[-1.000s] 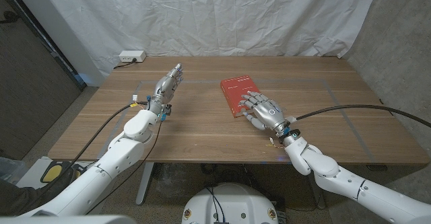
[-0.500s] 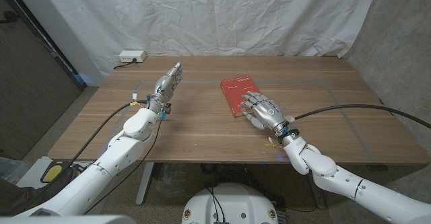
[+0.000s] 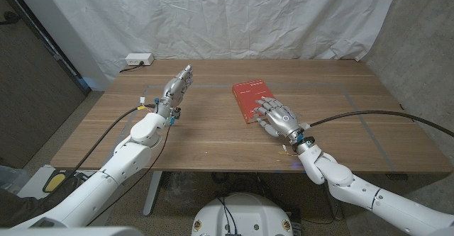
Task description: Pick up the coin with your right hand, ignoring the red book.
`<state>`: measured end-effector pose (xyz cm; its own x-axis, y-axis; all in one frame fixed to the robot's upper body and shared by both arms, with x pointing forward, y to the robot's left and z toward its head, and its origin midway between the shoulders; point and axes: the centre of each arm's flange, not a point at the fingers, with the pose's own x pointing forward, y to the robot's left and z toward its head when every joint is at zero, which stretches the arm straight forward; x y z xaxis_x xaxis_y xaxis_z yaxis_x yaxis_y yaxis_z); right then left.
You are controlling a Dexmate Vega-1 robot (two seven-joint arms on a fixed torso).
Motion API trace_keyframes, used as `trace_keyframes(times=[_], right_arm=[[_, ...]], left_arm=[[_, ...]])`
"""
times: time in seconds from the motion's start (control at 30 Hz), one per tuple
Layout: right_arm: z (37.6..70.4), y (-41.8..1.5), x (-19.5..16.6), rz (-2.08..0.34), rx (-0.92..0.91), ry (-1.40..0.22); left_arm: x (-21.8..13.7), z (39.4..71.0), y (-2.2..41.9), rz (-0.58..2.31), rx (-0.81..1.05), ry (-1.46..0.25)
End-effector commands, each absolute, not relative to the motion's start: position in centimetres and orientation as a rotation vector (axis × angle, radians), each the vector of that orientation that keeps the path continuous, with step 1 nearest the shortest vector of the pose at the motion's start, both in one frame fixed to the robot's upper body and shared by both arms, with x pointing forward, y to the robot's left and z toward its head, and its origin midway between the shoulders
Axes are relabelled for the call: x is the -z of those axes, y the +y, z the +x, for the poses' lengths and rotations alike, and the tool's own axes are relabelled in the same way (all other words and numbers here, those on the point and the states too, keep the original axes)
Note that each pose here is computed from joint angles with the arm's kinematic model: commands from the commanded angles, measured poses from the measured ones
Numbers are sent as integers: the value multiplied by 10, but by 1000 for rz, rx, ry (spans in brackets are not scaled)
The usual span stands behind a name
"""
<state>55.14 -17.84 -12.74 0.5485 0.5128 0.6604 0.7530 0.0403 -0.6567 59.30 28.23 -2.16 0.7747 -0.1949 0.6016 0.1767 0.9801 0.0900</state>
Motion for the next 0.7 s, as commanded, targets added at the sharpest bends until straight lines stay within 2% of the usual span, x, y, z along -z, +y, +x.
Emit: trace_keyframes(times=[0.03,0.7], right_arm=[[554,-178,131,-1614,263,-1082],[556,-176,133,-1616,253,-1084]], left_arm=[[20,593,280,34,207,-653],[23,587,280,35,201,-658]])
